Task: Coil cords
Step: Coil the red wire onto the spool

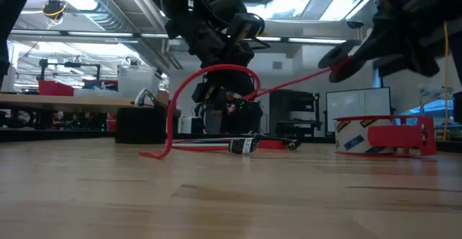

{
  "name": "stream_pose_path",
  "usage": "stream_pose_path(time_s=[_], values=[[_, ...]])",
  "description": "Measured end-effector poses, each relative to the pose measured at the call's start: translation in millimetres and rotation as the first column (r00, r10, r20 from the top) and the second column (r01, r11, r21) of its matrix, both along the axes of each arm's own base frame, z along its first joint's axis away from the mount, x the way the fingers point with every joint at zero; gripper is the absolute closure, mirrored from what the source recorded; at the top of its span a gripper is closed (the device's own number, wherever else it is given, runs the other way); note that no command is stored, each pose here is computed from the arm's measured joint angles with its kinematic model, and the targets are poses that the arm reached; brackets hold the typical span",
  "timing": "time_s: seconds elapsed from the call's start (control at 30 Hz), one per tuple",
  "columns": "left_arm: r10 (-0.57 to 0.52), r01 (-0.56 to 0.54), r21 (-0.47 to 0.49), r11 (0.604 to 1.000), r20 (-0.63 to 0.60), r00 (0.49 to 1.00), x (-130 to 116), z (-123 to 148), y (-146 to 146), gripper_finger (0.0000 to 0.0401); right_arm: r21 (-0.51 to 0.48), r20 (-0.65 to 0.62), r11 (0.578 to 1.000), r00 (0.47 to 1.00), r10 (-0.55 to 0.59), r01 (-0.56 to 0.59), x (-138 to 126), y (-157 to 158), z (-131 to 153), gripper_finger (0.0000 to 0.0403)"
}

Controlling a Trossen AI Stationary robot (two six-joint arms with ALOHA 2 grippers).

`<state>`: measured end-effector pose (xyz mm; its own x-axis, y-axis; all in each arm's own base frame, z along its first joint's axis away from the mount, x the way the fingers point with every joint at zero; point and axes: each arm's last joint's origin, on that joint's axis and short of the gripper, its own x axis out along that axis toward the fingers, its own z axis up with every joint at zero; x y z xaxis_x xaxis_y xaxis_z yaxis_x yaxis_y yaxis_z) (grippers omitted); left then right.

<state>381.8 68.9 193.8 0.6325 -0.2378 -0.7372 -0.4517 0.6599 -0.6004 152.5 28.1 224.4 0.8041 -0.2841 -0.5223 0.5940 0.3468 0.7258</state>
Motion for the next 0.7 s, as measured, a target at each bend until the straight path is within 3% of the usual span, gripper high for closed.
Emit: stream_pose_path(time_s=[0.27,0.4,0.7], values=[[0.046,-0.046,-0.003,0.999,-0.005,0.999,-0.4,-0.9,5.0,0.0401,0.072,0.365,0.994,0.93,0.054,-0.086,-4.3,0.7,-43.0,0.04],[0.102,-0.102,-0.033,0.994,-0.013,0.995,-1.6,-0.8,13.0,0.0401,0.095,0.356,0.992,0.934,0.038,-0.077,-6.9,-0.1,-58.8,0.04],[0.206,-0.206,-0.133,0.969,-0.016,0.978,-3.6,1.3,29.6,0.0401,0.061,0.28,0.995,0.958,0.053,-0.073,0.5,1.6,-66.5,0.04]])
